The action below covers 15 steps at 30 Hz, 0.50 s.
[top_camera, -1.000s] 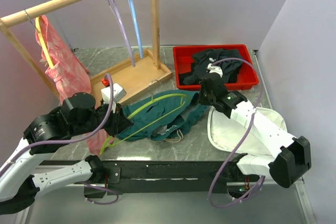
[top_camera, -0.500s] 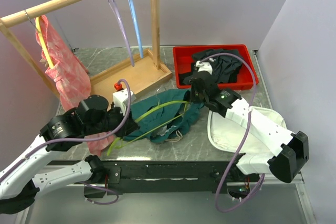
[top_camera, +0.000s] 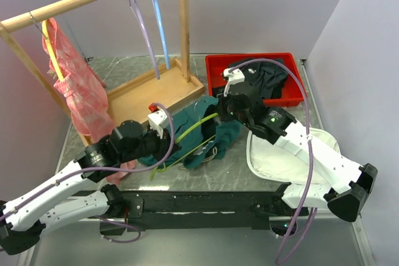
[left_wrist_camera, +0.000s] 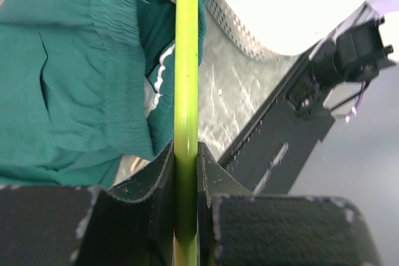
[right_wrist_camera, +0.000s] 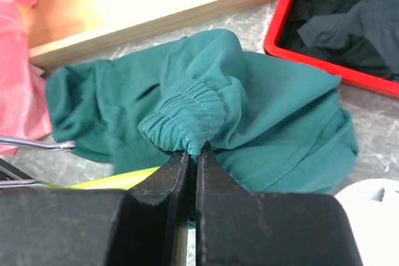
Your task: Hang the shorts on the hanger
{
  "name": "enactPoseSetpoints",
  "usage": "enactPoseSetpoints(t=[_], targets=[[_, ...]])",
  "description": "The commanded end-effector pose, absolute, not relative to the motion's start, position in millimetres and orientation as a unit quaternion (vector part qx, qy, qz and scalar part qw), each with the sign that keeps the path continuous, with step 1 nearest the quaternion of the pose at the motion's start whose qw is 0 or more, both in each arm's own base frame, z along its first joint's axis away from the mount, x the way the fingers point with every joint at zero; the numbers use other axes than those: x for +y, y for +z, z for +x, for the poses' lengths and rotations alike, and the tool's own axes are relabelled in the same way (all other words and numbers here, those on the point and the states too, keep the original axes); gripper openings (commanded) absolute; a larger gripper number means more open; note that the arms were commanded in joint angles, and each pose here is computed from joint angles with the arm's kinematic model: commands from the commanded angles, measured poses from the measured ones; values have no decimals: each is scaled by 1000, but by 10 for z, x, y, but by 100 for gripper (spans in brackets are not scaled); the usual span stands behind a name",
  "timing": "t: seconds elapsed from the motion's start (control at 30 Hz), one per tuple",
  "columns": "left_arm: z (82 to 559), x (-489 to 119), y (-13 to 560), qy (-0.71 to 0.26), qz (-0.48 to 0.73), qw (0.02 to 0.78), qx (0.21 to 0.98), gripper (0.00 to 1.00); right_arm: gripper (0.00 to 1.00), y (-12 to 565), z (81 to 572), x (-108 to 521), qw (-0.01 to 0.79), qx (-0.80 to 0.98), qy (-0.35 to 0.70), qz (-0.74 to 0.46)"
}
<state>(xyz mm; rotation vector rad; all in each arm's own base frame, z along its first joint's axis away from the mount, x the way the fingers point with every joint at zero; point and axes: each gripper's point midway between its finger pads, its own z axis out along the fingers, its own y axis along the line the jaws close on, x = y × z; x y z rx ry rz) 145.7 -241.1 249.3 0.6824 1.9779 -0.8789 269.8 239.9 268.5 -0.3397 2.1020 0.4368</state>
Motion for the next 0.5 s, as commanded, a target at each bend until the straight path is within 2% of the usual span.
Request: enactPoseSetpoints(t=[0.0,0.17,0.2,0.3,0.47], targets=[[1713,-2583,2847,-391,221,513,732,1,5,2918,2621,2642,490,822,244,-157],[1783,-2649,2714,-379,195,501,753,1,18,2742,2626,2629,490,819,261,-147],[1775,-2680,2684,-381,192,498,755,1,27,2659,2609,2622,485,822,262,-146],[1756,-2813,2558,-387,189,487,760,1,39,2641,2599,2581,488,821,261,-139],[1781,-2882,2419,-378,177,488,766,1,50,2746,2525,2401,515,808,261,-121]])
